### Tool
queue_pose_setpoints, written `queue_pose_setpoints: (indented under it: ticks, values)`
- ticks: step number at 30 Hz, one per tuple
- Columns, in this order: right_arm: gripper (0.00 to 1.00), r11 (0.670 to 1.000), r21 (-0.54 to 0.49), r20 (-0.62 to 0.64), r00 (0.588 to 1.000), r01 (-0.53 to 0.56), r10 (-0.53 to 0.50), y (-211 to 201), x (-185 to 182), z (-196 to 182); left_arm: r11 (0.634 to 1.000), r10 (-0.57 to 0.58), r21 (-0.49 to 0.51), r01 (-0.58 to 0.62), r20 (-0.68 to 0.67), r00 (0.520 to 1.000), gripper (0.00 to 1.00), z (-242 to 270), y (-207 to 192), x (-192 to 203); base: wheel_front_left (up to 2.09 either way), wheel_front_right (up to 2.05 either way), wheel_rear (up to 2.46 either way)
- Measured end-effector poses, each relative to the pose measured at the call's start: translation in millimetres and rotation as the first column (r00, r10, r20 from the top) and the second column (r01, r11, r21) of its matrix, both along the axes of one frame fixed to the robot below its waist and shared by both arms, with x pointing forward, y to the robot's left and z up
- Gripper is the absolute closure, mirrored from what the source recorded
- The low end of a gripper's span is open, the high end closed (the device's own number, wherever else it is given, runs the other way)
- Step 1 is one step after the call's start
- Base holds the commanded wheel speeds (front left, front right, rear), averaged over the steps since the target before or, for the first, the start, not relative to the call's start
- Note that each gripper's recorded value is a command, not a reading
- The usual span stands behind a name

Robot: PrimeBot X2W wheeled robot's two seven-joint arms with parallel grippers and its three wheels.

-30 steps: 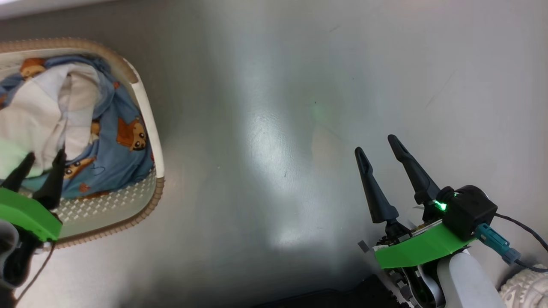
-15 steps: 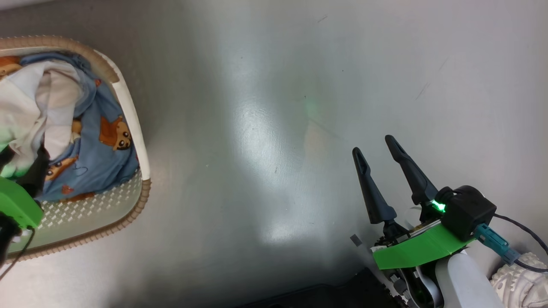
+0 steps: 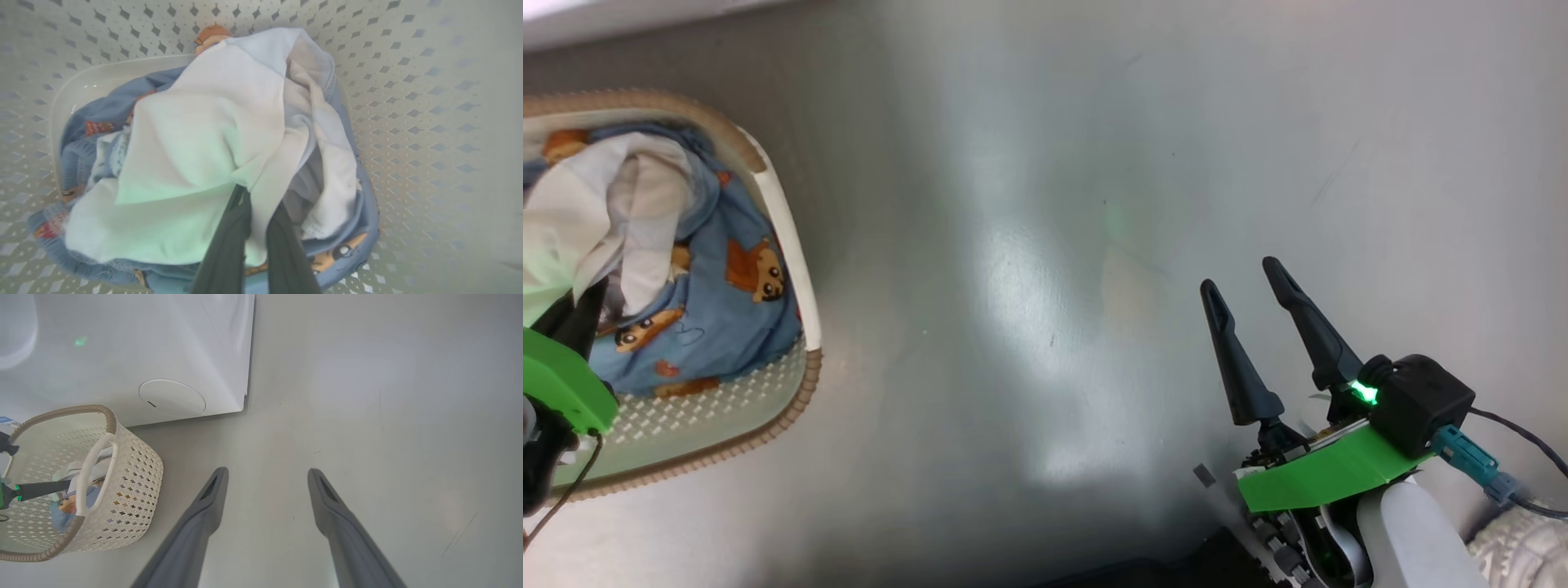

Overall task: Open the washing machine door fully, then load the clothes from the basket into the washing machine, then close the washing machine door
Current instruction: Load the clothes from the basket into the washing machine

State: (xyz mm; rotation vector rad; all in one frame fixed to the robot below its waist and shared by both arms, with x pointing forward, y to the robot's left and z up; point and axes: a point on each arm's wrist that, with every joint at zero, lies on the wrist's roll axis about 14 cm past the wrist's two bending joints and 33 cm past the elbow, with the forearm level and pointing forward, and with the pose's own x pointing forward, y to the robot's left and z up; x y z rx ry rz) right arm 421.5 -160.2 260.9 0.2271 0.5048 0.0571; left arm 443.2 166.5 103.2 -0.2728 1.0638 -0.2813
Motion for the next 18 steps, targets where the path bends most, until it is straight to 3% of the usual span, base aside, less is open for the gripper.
queue_pose_setpoints:
  ticks: [7,18]
  values:
    - [0.0,1.0,-0.008,0.073,0.997,-0.002,0.002,-1,16,21,0.998,0.053,-0.047,-0.048,0.107,0.993,1.0,39,-8,23,0.0,0.0,0.0]
    - [0.0,1.0,-0.012,0.171,0.985,-0.024,0.026,6,29,61,0.972,0.227,-0.117,-0.204,0.238,0.944,1.0,107,5,20,0.0,0.0,0.0]
